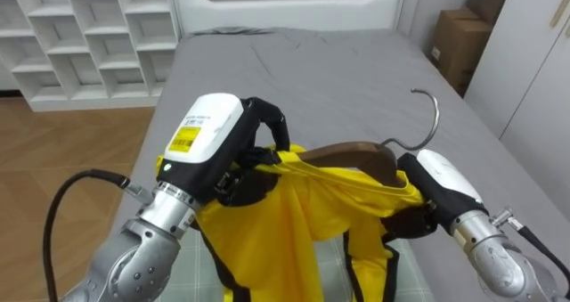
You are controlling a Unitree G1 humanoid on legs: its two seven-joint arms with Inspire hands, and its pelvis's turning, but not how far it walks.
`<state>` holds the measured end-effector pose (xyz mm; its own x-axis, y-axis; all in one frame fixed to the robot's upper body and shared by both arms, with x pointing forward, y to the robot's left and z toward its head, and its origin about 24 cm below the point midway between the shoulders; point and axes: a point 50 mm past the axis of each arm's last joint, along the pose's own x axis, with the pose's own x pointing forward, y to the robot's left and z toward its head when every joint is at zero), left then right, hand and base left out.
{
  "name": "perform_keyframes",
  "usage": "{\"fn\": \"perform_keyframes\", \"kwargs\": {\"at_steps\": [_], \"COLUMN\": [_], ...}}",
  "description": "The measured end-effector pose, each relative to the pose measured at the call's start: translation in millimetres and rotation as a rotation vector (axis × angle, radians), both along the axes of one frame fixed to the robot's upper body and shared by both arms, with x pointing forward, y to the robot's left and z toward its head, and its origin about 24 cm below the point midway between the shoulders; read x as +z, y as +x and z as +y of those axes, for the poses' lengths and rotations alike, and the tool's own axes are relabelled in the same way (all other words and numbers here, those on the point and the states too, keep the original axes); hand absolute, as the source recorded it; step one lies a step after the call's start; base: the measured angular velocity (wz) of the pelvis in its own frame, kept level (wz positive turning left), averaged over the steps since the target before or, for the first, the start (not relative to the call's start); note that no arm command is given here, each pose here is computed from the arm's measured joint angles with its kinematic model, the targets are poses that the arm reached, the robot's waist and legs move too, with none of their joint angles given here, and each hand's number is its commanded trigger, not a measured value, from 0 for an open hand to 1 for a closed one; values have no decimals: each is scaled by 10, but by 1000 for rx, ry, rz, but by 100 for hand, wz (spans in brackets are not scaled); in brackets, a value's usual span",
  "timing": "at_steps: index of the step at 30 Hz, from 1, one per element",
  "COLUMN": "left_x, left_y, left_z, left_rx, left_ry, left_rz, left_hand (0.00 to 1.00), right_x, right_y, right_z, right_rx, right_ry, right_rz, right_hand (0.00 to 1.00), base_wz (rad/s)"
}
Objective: Hang clothes
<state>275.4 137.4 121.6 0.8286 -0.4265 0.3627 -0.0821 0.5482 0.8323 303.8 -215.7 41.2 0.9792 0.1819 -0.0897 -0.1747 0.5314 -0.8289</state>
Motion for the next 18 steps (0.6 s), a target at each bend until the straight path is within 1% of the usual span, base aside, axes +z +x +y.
{"fn": "perform_keyframes", "kwargs": {"at_steps": [9,10,11,12,13,18], "left_x": [-2,-2,-2,-2,-2,-3], "left_y": [-1,-1,-1,-1,-1,-1], "left_z": [2,2,2,2,2,-11], "left_rx": [0,0,0,1,1,-2], "left_ry": [1,1,1,1,1,-9], "left_rz": [1,1,1,1,1,2], "left_hand": [100,92,78,18,0,0], "right_x": [-8,-9,-10,-10,-11,-19], "right_y": [-2,-2,-2,-2,-2,-4], "right_z": [0,0,0,0,0,8], "right_rx": [4,4,6,7,7,17], "right_ry": [1,1,1,1,1,-1], "right_rz": [10,11,14,16,16,29], "right_hand": [100,100,100,100,100,100], "base_wz": [0,0,0,0,0,0]}}
